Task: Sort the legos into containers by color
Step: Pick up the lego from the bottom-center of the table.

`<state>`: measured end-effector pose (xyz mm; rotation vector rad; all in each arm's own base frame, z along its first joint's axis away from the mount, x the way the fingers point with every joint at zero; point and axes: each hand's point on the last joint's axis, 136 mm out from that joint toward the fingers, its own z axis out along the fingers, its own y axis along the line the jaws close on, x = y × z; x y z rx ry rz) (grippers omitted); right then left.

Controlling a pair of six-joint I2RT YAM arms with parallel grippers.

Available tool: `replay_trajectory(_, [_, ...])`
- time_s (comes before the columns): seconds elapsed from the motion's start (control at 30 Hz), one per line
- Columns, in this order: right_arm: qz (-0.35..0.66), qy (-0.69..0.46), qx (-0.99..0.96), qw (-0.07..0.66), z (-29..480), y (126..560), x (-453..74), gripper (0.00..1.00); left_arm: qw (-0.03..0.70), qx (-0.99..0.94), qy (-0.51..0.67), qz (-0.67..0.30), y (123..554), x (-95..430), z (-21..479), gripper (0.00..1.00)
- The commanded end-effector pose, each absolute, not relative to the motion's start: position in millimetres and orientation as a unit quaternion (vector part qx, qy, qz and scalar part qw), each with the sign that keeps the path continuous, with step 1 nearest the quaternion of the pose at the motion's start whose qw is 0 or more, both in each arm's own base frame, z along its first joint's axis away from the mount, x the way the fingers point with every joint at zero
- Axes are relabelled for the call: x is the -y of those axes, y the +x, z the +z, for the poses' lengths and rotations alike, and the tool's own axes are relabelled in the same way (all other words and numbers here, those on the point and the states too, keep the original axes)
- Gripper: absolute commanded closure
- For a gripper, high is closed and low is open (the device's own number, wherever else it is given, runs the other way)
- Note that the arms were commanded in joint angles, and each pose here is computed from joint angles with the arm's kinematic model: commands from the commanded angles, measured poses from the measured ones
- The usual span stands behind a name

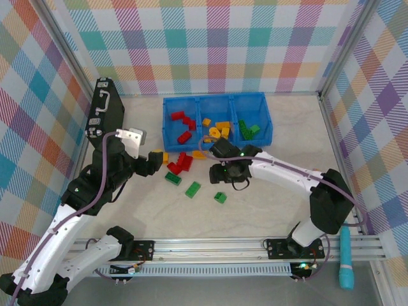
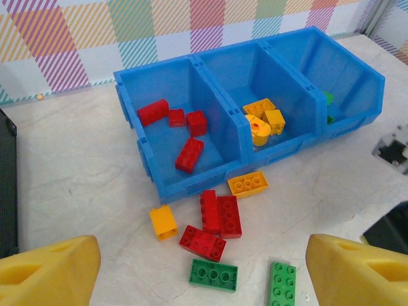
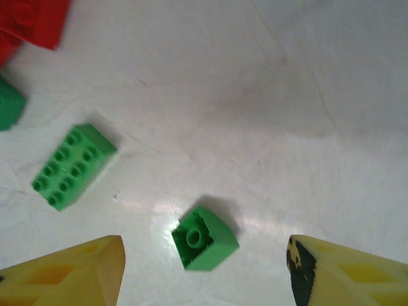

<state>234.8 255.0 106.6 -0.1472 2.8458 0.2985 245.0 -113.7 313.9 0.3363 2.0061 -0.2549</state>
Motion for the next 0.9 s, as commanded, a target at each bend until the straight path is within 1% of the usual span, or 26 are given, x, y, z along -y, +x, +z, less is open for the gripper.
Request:
replay_trajectory(0.0, [0.140,0.059,-0.980,0.128,106.8,221.1,-256.0,0.31,0.530,-0.827,0.142,-0.122,244.2,118.9,317.4,0.16])
replay_trajectory(0.23, [0.151,0.112,-0.976,0.111,93.6,203.0,-255.4,0.23,0.528,-0.827,0.142,-0.131,243.4,121.6,314.6,0.16])
replay_trajectory(0.33, [0.140,0.153,-0.972,0.107,88.6,199.6,-246.6,0.17,0.528,-0.826,0.143,-0.133,243.2,122.4,314.5,0.16])
replay_trajectory(0.47, [0.165,0.186,-0.964,0.096,78.1,194.7,-251.1,0.09,0.529,-0.825,0.143,-0.137,241.8,122.5,314.8,0.16])
replay_trajectory(0.6, [0.173,0.198,-0.961,0.081,68.2,190.9,-260.1,0.08,0.532,-0.824,0.143,-0.137,240.8,121.8,316.1,0.16])
replay_trajectory(0.87, [0.155,0.206,-0.964,0.063,51.4,187.2,-269.8,0.09,0.532,-0.823,0.143,-0.140,239.5,121.9,316.3,0.15])
